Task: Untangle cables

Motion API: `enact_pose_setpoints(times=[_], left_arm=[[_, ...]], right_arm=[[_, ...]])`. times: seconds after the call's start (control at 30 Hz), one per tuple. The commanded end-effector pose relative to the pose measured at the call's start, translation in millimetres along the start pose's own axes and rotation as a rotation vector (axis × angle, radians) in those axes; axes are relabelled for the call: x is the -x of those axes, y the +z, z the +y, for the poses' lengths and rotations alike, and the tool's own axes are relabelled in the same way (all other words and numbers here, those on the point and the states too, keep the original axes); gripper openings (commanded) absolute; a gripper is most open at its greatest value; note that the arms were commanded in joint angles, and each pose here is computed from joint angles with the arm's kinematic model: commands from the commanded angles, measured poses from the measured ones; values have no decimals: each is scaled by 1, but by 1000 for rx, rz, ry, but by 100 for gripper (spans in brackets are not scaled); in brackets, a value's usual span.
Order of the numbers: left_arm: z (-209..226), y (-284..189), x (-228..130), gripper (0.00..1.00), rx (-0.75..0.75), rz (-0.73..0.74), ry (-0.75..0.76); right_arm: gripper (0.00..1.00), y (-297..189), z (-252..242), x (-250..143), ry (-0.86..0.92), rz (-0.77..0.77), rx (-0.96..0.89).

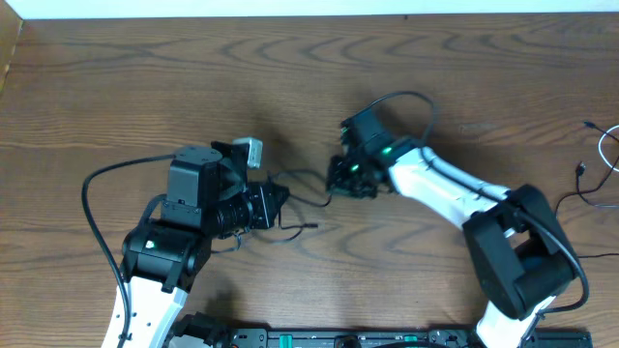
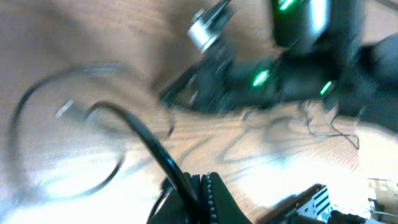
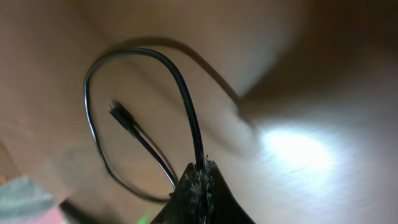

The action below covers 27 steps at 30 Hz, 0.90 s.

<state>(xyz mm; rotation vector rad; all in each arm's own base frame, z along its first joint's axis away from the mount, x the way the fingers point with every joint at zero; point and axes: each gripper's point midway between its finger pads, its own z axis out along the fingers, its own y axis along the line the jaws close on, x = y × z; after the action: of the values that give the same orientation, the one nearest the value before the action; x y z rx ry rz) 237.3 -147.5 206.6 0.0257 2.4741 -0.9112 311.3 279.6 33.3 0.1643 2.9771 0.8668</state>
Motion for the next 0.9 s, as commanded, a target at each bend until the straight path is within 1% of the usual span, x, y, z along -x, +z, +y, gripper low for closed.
enact_pose_setpoints(times=[0.0,0.07,0.13,0.33,0.4,0.43,0.5,0.57,0.73,0.77,0.87], left_arm=[[11,-4,-3,8,62,2,-4],[18,-3,-7,8,95,17,-17],[20,0,-9,8,101,33,-25],[30,10,-19,8,129,106,-50],[41,16,-35,8,163,191,-70],[44,17,-41,8,176,222,-85],[51,20,-52,8,199,279,-115],[56,24,-57,8,214,315,-134],[62,33,-61,8,228,357,-159],[63,34,-62,8,230,362,-162],[63,35,-63,8,230,371,-167]], right_arm=[[1,-7,-18,19,-148,-30,-3],[1,-10,-16,17,-209,-3,39],[1,-12,-23,16,-234,8,26],[1,-21,-70,35,-185,-68,-199],[1,-27,-89,40,-161,-89,-276],[1,-29,-92,40,-154,-85,-284],[1,-28,-91,37,-147,-69,-273],[1,-26,-84,29,-159,-30,-224],[1,-23,-66,7,-147,74,-103],[4,-23,-63,4,-141,87,-86],[22,-23,-59,-6,-77,126,-66]])
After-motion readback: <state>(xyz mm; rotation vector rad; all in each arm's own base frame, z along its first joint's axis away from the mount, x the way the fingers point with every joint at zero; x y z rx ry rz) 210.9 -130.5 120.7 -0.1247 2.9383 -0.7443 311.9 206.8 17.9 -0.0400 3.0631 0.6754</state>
